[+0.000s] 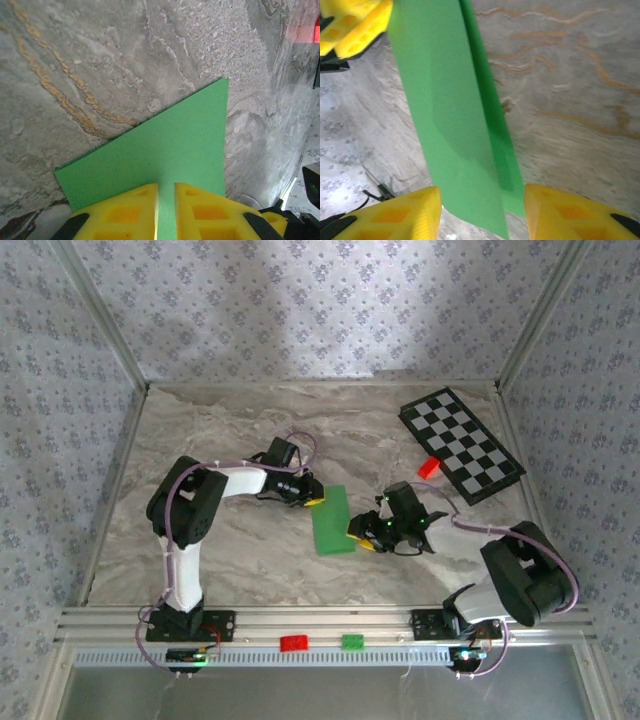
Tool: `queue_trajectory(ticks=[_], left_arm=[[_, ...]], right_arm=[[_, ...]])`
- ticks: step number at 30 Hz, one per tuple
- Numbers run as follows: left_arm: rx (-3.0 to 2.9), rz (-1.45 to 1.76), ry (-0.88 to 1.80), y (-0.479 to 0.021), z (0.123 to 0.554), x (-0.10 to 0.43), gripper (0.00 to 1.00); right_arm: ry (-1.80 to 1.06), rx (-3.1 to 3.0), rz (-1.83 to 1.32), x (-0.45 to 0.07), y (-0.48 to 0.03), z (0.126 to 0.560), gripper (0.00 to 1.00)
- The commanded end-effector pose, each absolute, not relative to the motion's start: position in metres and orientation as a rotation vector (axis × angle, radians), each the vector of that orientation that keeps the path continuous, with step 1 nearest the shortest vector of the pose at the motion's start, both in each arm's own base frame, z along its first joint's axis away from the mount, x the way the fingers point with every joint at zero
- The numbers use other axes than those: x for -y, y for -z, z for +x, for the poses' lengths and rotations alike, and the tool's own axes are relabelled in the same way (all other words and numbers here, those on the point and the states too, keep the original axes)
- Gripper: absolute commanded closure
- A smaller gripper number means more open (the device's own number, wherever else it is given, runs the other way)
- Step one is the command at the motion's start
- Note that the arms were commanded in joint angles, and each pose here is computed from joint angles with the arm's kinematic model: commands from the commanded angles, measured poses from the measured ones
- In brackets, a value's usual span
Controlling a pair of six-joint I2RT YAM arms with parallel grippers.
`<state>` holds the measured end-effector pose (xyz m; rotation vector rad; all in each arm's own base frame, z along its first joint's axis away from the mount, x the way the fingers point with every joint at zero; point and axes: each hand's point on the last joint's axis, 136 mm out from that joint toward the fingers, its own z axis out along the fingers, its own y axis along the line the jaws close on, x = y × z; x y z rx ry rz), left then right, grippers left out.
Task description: Fold a paper plane with a square sheet of paper (pick it up from the middle)
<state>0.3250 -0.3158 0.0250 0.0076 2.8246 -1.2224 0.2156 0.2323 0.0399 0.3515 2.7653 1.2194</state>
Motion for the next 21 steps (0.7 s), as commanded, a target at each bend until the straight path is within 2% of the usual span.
queue_trajectory(ticks=[1,7,13,17,21], left_arm=[[-2.91,-0.03,1.172,-0.007,0.309,0.306,0.83],[-2.894,-0.031,1.199,-0.011,0.31,0.309,0.83],[-2.869,0.038,1.239,-0.021,0.304,0.314,0.84],[-2.867,0.153,1.231,-0.028,0.292,0.319,0.85],[-2.804,0.193,1.204,-0.046,0.293,0.321,0.83]], right_arm=[[-1.359,-2.708,0.317,-0.25,-0.057,0.225,0.51],[-1.331,-2.721,0.369,-0.244,-0.05,0.229,0.51],[-0.939,-2.792,0.602,-0.178,-0.026,0.22,0.52],[-0.964,-2.7,0.73,-0.147,-0.028,0.221,0.53],[-0.98,-2.649,0.729,-0.132,-0.036,0.222,0.53]])
